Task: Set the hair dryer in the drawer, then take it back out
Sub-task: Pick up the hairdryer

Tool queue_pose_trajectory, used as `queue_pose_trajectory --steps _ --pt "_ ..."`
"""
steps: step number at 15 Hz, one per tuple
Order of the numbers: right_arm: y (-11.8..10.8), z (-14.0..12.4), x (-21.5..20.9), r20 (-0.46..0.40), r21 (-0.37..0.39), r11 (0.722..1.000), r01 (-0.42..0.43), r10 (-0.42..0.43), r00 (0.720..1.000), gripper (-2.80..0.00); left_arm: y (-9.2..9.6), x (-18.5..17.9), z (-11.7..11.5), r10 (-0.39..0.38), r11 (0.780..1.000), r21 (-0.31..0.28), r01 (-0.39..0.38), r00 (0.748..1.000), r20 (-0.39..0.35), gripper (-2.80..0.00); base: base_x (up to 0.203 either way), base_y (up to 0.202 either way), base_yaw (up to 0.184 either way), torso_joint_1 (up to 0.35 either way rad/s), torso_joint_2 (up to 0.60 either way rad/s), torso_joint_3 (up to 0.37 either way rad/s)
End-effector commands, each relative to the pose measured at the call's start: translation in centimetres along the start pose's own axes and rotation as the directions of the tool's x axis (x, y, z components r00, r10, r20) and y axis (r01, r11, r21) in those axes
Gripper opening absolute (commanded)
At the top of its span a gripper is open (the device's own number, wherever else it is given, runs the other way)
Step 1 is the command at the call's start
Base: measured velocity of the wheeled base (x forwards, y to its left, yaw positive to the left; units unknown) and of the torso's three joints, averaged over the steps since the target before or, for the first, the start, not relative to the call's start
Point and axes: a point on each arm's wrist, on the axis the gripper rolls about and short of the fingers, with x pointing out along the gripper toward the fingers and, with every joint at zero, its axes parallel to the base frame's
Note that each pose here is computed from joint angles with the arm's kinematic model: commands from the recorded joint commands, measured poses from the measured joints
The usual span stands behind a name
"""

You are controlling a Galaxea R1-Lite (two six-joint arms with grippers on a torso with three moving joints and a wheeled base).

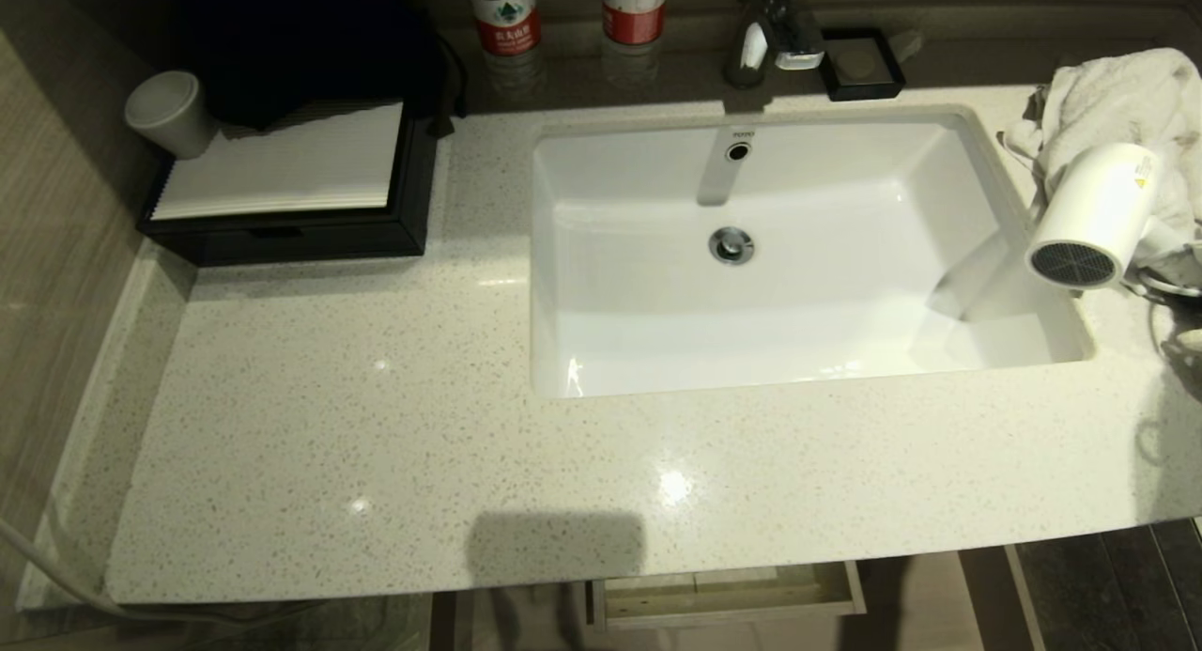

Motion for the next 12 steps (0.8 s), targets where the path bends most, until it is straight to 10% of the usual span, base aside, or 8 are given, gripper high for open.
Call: queue_pose_trajectory --steps 1,5,6,12 --pt "-0.38 -0.38 1.26 0.02 0.003 0.999 -0.032 0.032 0.999 0.0 0.0 0.01 -0.02 0.0 1.0 -0.001 0.0 1.0 -0.001 -2.8 0.0 0.0 0.0 0.0 0.0 0.0" --pt "-0.91 -0.66 2.01 0.039 -0.001 0.999 -0.033 0.033 0.999 0.0 0.0 0.0 0.0 0.0 1.0 -0.001 0.0 1.0 0.0 -2.8 0.0 0.0 0.0 0.0 0.0 0.0" --pt "-0.95 -0.67 2.0 0.051 -0.002 0.999 -0.032 0.032 0.998 -2.8 0.0 0.01 -0.04 0.0 1.0 -0.001 0.0 1.0 -0.001 -2.8 0.0 0.0 0.0 0.0 0.0 0.0" --pt "-0.69 -0.2 1.48 0.055 -0.005 1.0 -0.03 0.03 0.998 -2.8 0.0 0.01 -0.04 0.0 1.0 -0.001 0.0 1.0 -0.001 -2.8 0.0 0.0 0.0 0.0 0.0 0.0"
